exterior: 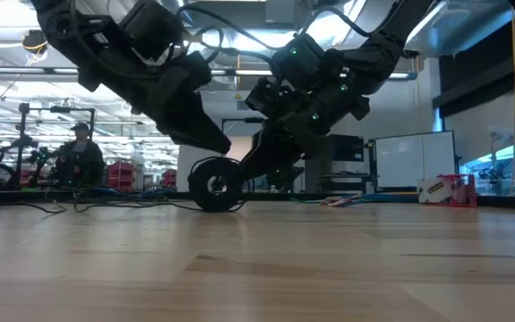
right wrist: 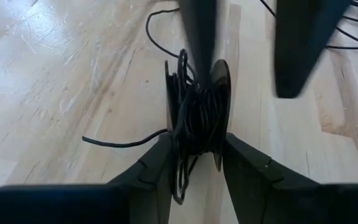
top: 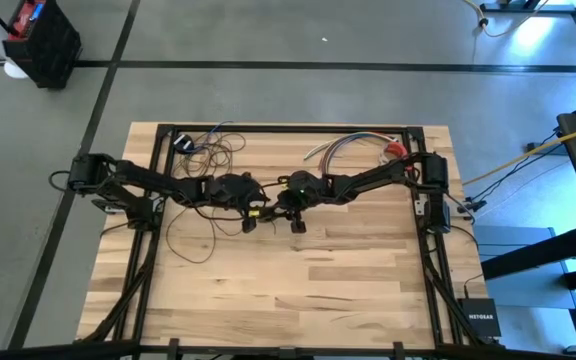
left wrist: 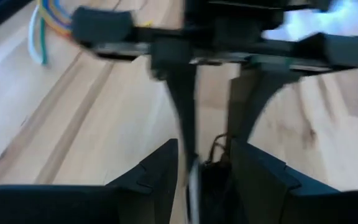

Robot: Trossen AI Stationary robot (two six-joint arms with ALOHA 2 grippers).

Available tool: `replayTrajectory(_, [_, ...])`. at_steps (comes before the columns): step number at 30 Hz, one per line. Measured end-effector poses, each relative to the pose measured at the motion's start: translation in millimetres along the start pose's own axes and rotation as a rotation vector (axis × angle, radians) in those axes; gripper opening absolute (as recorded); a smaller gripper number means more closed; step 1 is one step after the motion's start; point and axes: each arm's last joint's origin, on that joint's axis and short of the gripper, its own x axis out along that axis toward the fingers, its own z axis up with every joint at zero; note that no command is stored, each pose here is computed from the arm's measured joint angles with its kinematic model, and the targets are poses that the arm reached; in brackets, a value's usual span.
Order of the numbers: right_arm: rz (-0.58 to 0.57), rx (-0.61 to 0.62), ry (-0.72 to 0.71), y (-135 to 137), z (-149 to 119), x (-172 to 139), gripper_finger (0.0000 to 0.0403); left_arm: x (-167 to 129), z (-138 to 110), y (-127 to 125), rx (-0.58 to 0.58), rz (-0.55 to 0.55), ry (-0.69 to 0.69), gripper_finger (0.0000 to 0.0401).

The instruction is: Coiling cords

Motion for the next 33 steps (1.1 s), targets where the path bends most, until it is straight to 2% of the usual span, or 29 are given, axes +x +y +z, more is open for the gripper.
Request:
replayTrajectory(4, [0.0,0.0,0.0,0,0,0,0.0124,-2,8,6,-0.039,0.005,0.081,0.016])
replayTrajectory(9, [0.0,-0.003,0.0,0,0,0,0.0124,-1,18,9,-0.039,0.011,0.168,0.0224])
replayTrajectory(13, [0.001,-0.003,0.003,0,0,0,0.0124,-2,25,3,-0.018,-0.004,0.19,0.0271])
replayTrajectory(16, [0.001,-0.003,0.005,0,-1,0,0.0124,-3,26,-4,-0.001,-0.019,0.213,0.0284])
replayTrajectory(27, [0.002,-0.004,0.004,0,-1,0,0.0124,16,7,-13,-0.002,0.023,0.291,0.026])
replayTrajectory(30, [0.002,-0.003,0.005,0,-1,0,0.0124,22,1,-12,0.0,0.039,0.319,0.0238])
replayTrajectory(33, [0.002,-0.003,0.004,0,-1,0,0.0124,26,-3,-12,0.002,0.04,0.334,0.0197])
